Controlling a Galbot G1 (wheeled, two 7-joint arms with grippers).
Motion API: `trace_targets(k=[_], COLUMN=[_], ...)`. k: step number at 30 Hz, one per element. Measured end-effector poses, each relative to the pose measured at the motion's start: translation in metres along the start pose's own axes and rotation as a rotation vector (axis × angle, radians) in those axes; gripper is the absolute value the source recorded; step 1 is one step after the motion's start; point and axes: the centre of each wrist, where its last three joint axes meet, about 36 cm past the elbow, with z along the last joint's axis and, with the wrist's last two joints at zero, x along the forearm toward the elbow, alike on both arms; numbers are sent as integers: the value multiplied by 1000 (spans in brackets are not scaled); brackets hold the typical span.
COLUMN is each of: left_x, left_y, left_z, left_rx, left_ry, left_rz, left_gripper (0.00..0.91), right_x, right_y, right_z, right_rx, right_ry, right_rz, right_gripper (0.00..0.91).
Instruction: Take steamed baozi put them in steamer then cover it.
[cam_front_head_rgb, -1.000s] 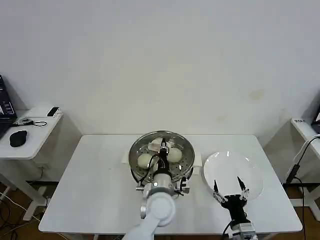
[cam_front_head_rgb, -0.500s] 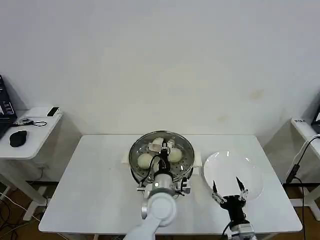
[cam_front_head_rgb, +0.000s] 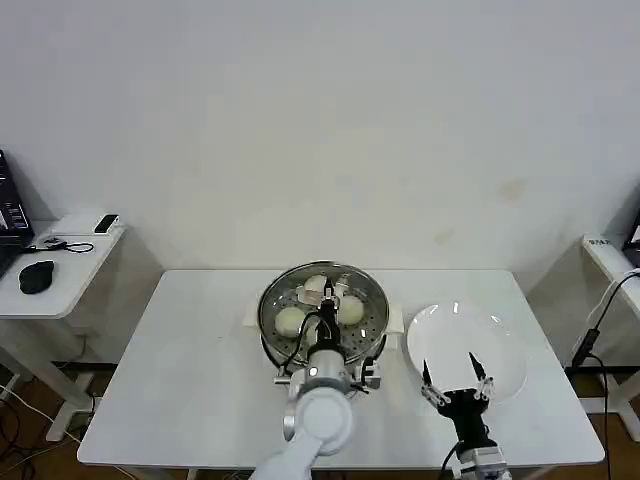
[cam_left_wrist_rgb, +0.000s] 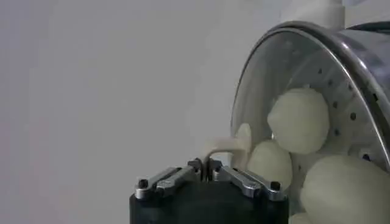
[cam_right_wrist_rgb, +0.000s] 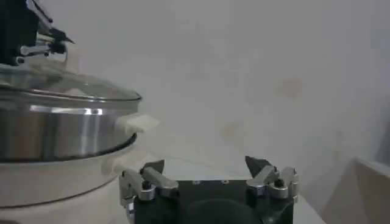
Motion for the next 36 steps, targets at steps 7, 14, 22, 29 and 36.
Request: trace_targets(k=[7,14,22,29,36], left_x=[5,13,26,45,67], left_y=[1,4,11,23,36], left_z=[1,4,17,37,69], left_rx=[4,13,31,67,155], left_ry=[-4,-16,-30,-48,-58], left_rz=[-4,-7,-25,-50,-68], left_gripper=[907,907,907,907,907], right_x=[-1,1,2,3,6], right_y=[2,4,5,7,5], right_z=[0,0,1,3,4], right_rx=[-1,2,1,0,-2], right_ry=[-1,3,5,9,20], right_rz=[-4,-9,-9,-13,-18], right_gripper=[907,907,907,907,907])
